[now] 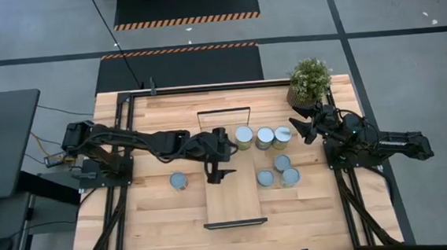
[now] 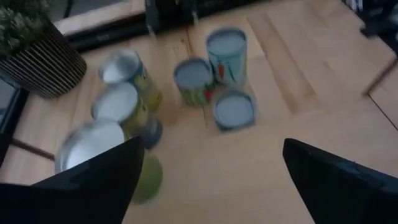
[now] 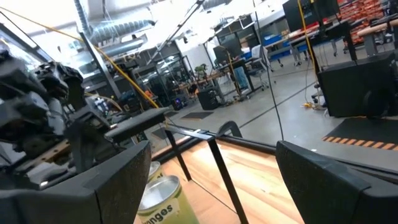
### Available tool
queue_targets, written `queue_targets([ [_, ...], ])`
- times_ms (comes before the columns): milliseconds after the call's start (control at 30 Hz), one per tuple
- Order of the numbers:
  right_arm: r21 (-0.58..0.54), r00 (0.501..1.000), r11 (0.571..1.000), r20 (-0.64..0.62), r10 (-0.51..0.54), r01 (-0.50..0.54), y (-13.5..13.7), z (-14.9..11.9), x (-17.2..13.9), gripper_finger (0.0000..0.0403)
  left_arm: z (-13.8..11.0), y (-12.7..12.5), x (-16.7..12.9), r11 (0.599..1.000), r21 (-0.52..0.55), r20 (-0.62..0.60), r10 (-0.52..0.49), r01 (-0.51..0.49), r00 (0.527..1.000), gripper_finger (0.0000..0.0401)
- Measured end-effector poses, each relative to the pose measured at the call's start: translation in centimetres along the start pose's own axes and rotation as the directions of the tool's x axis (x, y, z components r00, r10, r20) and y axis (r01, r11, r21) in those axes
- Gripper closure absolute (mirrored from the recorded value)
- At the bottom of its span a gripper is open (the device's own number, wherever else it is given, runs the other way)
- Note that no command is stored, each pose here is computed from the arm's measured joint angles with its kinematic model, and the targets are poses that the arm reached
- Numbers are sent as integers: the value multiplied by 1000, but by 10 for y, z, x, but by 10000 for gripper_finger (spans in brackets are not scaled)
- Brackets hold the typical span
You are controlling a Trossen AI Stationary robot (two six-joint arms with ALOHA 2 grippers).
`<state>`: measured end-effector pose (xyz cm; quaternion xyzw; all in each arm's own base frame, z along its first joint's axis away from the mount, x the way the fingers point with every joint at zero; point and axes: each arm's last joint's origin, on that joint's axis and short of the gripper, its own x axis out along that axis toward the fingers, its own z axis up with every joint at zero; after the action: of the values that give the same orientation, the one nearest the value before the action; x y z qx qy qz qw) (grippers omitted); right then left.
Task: Pick and place cans onto a shelf
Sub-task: Adjust the canned oranges on the shelf
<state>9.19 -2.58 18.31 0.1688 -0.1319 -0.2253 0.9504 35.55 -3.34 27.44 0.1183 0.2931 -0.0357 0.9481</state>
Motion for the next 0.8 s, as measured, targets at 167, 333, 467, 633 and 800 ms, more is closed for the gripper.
queue_targets([
  [167, 24, 1000, 1000, 6, 6, -6, 0, 1, 0, 51, -11, -5, -13, 998, -55, -56, -29, 26, 998, 53],
  [333, 81, 996, 995, 82, 47, -54, 4, 9, 0, 51, -40, -11, -27, 989, -144, -103, -43, 28, 994, 91],
  [467, 25, 997, 996, 8, 80, -80, 7, 8, 4, 51, -50, -12, -47, 981, -194, -54, -31, 19, 998, 112],
  [633, 3, 994, 1000, -109, 30, -30, 6, -2, 14, 51, -67, -9, -67, 977, -209, -10, 38, -39, 999, 124],
  [800, -26, 983, 999, -184, 17, -22, 12, 0, 26, 51, -81, -7, -80, 967, -251, 62, 64, -47, 996, 127],
])
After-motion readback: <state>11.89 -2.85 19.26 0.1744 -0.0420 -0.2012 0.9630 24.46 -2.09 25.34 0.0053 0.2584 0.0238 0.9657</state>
